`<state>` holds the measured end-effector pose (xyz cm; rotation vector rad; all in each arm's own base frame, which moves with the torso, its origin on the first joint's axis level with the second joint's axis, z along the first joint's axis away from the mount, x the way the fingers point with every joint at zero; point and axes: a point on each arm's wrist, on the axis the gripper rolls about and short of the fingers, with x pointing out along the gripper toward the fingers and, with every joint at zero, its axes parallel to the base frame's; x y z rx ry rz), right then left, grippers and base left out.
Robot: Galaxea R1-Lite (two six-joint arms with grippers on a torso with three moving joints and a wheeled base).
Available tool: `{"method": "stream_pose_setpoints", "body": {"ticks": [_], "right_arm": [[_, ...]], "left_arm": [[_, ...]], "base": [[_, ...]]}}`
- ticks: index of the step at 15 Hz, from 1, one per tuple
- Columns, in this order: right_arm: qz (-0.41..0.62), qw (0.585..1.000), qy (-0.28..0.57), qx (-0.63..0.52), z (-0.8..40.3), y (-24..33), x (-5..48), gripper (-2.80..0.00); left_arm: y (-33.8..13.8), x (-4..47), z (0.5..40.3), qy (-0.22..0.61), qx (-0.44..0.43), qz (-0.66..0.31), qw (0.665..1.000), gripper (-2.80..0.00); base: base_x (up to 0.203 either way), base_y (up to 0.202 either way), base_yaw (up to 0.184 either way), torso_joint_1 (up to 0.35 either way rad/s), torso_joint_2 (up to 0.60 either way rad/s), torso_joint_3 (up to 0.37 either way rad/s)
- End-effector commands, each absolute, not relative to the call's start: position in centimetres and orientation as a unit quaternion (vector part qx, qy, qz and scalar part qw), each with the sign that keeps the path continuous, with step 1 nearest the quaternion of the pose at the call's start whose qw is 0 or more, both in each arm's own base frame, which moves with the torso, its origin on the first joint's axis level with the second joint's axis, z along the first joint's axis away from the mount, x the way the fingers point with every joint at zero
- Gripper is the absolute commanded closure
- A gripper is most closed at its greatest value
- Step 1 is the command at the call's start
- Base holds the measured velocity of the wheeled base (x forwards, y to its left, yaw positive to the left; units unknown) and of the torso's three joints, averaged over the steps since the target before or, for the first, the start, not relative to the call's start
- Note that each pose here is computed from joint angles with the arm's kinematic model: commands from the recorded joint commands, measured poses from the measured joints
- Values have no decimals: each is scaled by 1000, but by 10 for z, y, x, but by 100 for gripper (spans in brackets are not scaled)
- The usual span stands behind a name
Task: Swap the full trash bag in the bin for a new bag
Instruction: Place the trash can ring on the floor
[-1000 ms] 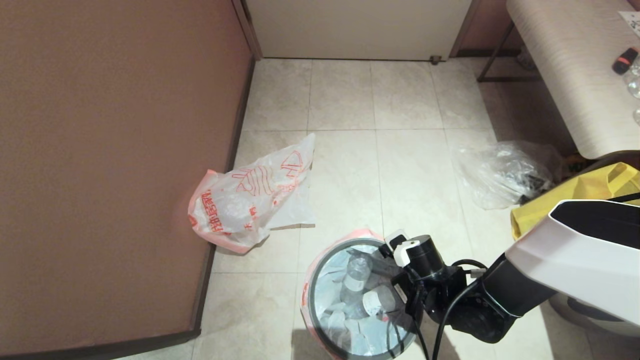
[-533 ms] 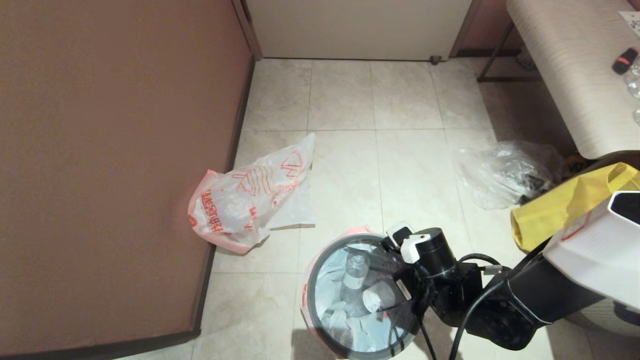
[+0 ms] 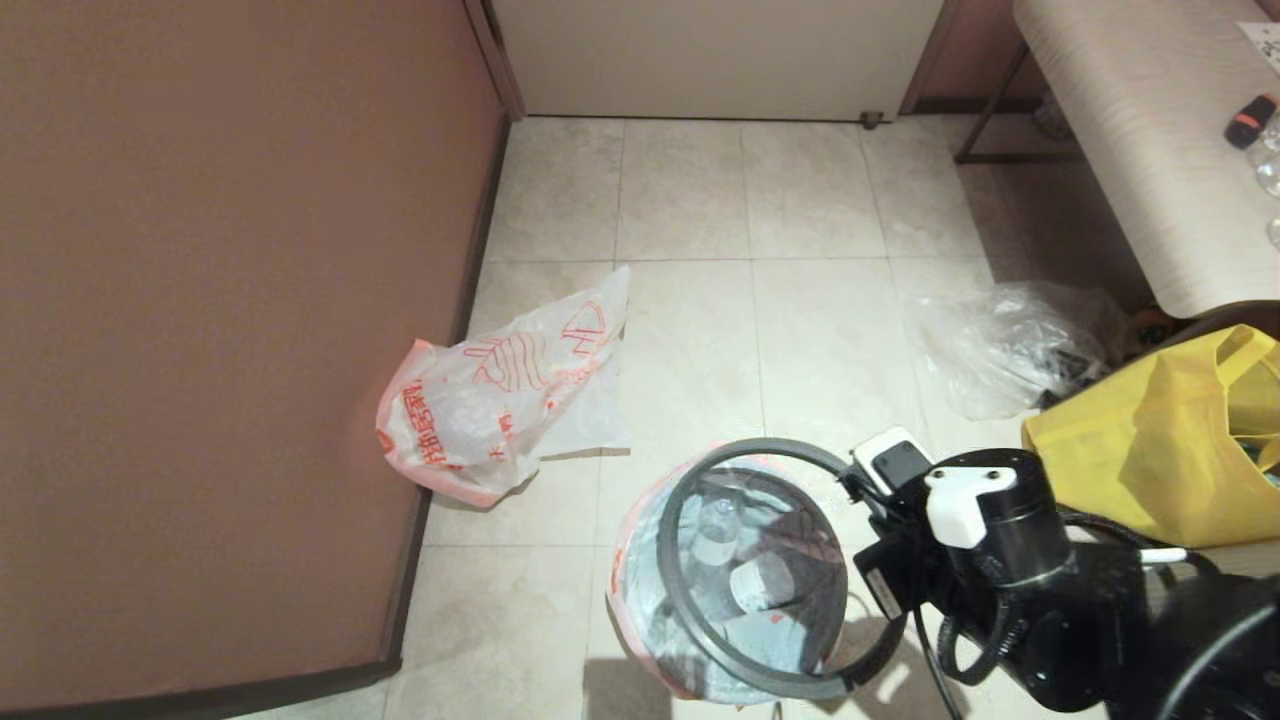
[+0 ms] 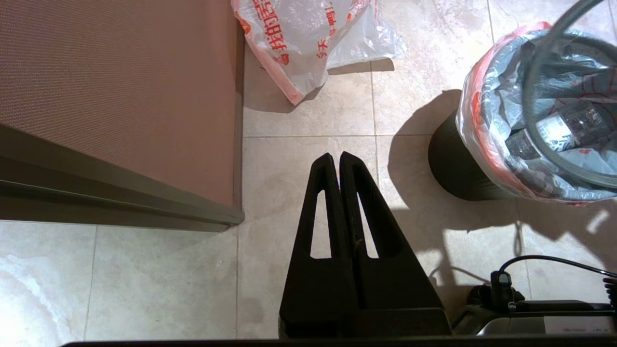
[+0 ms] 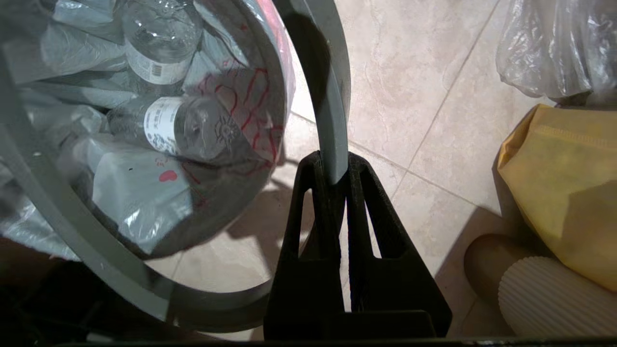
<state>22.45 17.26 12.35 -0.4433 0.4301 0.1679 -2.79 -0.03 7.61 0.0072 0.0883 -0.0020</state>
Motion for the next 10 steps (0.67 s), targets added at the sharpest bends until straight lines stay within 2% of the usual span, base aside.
{"method": "stream_pose_setpoints", "body": {"ticks": [1,5,10], "right_arm": [[87,960,181,-194,150,157,200,0],[84,966,183,-163,170,133,169,0],[-55,974,185,-115,185,64,179,0]], "left_arm": [[0,-28,76,45,4,-1,999,0],[0,-28,76,45,4,-1,999,0],[0,-28,76,45,4,-1,999,0]], "base": [[0,0,0,0,0,0],[0,0,0,0,0,0],[0,0,0,0,0,0]]}}
